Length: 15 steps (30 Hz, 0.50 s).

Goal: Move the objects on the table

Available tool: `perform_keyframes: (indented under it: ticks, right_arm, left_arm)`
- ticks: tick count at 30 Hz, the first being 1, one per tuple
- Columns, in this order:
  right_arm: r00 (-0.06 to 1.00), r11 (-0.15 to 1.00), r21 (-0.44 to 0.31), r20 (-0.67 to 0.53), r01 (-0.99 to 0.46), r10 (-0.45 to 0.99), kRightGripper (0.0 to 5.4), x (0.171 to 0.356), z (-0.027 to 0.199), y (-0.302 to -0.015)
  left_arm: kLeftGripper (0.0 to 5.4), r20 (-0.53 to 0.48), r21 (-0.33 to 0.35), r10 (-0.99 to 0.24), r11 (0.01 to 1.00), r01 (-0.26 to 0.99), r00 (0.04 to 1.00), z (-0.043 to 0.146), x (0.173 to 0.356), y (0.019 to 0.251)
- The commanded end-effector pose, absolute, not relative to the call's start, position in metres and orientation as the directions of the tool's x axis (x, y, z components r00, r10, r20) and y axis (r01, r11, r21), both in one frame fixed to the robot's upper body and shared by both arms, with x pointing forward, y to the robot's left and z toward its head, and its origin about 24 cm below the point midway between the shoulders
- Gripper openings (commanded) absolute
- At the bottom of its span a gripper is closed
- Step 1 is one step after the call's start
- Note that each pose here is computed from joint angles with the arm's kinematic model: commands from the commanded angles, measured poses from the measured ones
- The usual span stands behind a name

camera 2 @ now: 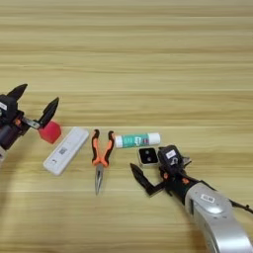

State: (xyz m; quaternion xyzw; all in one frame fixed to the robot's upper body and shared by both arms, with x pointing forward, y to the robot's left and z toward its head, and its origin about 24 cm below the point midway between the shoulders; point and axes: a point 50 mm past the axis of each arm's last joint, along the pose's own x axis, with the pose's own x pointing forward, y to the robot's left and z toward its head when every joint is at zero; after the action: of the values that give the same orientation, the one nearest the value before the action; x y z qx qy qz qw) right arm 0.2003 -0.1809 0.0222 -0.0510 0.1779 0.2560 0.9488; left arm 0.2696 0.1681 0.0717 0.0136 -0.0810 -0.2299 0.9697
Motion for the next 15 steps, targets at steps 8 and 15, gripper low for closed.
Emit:
perform_keyframes:
  ticks: [8,15]
  right_arm:
    - [0.795,0.862,-0.004,-0.388,-0.507,0.466,3.97,0.1991,0.0148,-0.1795]
    - [0.797,0.862,-0.006,-0.382,-0.508,0.467,3.23,0.2002,0.0157,-0.1797]
  left_arm:
    - [5.40,0.165,0.072,-0.452,0.892,0.446,0.877,0.0757,0.2702,0.1689]
    - [5.40,0.166,0.073,-0.451,0.892,0.445,0.877,0.0758,0.2705,0.1690]
